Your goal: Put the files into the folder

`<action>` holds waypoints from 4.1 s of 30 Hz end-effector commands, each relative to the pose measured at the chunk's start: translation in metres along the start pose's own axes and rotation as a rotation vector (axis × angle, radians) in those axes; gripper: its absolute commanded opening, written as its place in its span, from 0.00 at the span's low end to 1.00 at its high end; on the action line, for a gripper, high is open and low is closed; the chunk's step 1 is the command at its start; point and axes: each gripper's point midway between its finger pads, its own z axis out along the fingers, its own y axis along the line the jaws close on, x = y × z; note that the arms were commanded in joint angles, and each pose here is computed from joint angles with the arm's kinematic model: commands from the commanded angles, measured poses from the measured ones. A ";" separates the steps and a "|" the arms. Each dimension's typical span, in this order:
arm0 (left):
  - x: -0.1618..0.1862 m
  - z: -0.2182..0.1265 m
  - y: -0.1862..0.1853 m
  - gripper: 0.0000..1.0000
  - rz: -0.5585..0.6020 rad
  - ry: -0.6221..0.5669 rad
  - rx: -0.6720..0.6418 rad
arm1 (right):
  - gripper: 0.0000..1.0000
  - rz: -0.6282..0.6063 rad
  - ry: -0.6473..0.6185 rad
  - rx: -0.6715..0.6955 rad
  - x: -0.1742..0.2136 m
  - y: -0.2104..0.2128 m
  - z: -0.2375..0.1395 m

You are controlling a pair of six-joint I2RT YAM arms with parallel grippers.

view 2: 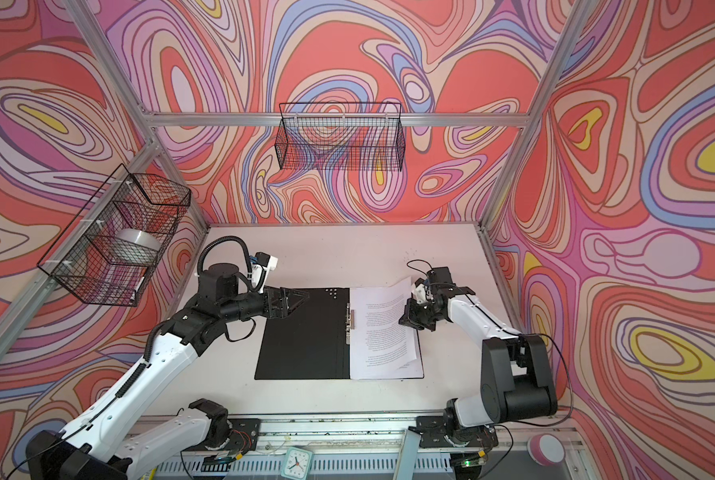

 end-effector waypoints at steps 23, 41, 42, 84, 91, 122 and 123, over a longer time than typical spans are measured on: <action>0.001 0.004 0.002 1.00 -0.004 0.009 0.010 | 0.00 -0.058 0.088 -0.018 0.013 -0.003 0.012; 0.002 0.006 0.004 1.00 -0.010 0.014 0.006 | 0.00 -0.082 0.094 -0.043 0.010 -0.001 0.018; 0.002 0.006 0.004 1.00 -0.009 0.014 0.006 | 0.00 -0.080 0.093 -0.046 0.010 0.000 0.019; 0.001 0.005 0.002 1.00 -0.010 0.013 0.010 | 0.98 -0.027 0.058 0.050 0.003 -0.014 0.019; 0.001 0.004 0.002 1.00 -0.006 0.011 0.008 | 0.98 -0.005 -0.062 0.202 -0.014 -0.029 -0.002; 0.049 -0.018 0.040 1.00 0.003 0.082 -0.185 | 0.57 -0.088 -0.260 0.237 -0.014 0.106 0.048; 0.054 -0.018 0.043 1.00 -0.004 0.083 -0.192 | 0.51 -0.110 -0.237 0.229 -0.012 0.113 0.058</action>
